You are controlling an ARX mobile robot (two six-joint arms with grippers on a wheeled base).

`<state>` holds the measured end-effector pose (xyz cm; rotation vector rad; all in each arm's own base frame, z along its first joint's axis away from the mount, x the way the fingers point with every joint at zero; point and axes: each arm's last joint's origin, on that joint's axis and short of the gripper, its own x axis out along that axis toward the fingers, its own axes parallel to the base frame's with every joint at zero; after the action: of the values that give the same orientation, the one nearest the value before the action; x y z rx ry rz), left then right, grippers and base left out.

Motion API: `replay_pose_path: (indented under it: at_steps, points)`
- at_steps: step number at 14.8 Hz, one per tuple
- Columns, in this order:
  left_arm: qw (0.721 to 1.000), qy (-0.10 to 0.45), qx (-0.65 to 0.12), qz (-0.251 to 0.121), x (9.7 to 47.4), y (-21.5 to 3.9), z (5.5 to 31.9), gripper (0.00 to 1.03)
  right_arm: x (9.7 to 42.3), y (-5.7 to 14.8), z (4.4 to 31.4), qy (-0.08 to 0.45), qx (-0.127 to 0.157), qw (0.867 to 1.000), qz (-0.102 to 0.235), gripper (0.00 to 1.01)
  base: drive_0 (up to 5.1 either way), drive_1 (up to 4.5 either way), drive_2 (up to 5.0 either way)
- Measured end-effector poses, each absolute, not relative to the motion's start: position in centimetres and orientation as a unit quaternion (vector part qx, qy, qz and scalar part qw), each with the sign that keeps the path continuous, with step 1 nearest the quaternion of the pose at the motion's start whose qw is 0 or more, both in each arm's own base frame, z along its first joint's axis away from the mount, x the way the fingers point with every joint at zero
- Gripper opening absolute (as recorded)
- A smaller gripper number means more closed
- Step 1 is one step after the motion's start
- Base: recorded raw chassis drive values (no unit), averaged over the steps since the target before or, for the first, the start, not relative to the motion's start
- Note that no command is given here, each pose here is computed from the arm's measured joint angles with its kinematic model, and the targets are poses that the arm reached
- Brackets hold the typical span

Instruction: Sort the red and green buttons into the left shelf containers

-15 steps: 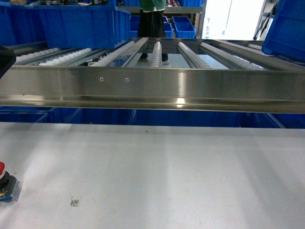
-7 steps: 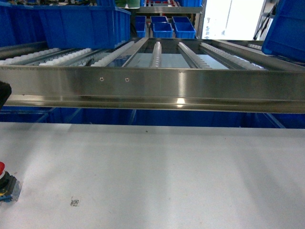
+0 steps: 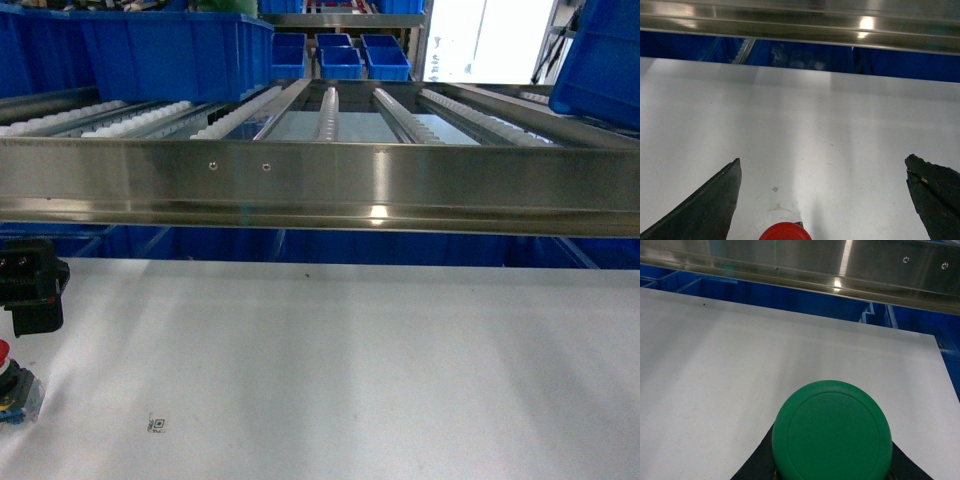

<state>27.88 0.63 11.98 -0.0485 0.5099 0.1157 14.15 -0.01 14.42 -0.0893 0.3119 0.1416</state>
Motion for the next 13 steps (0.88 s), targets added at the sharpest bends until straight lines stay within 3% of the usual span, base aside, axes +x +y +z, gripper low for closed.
replay_pose_path:
  at_steps: [7, 13]
  points:
    - [0.942, 0.321, -0.058, 0.082, 29.1, 1.9, 8.2, 0.98, 14.1, 0.0, 14.4, 0.155, -0.044, 0.984, 0.070, 0.26, 0.0, 0.00, 0.0]
    - [0.935, 0.346, -0.054, 0.060, 29.2, 0.8, 7.2, 0.98, 14.1, 0.0, 14.4, 0.155, -0.044, 0.984, 0.070, 0.26, 0.0, 0.00, 0.0]
